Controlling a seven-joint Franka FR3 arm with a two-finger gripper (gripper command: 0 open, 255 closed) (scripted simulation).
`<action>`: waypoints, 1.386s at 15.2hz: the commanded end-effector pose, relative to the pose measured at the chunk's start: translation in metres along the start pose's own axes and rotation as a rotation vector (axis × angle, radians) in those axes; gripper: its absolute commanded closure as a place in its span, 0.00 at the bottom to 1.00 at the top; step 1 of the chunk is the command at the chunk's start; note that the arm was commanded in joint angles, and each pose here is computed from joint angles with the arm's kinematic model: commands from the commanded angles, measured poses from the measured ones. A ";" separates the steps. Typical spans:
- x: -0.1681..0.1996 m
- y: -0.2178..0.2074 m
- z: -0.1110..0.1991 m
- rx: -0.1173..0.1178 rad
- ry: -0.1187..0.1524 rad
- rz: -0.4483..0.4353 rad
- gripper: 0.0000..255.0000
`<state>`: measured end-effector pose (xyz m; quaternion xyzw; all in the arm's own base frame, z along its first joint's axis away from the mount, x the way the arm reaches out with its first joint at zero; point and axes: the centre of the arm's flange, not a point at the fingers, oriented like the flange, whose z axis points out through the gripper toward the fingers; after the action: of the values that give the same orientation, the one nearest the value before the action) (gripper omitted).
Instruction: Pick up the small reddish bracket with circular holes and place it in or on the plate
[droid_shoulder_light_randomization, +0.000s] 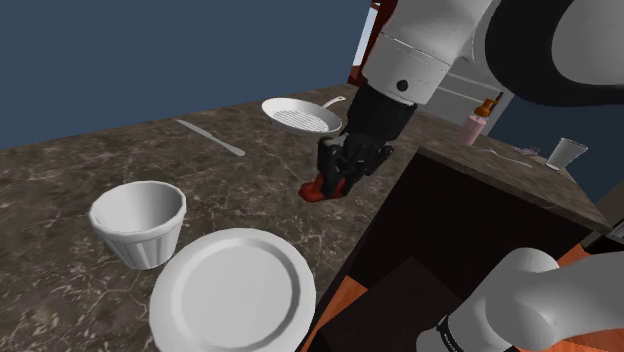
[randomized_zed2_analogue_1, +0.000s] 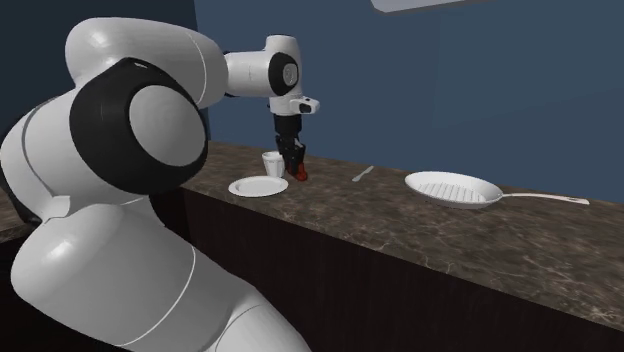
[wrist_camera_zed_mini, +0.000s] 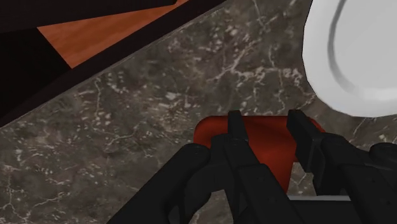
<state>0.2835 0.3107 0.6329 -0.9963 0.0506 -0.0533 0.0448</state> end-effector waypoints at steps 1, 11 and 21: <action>-0.007 -0.028 0.003 0.001 0.000 0.001 1.00; -0.033 -0.155 0.012 0.001 0.000 0.001 1.00; -0.038 -0.150 0.064 0.001 0.000 0.001 1.00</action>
<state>0.2681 0.4688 0.5855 -0.9963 0.0509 -0.0530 0.0453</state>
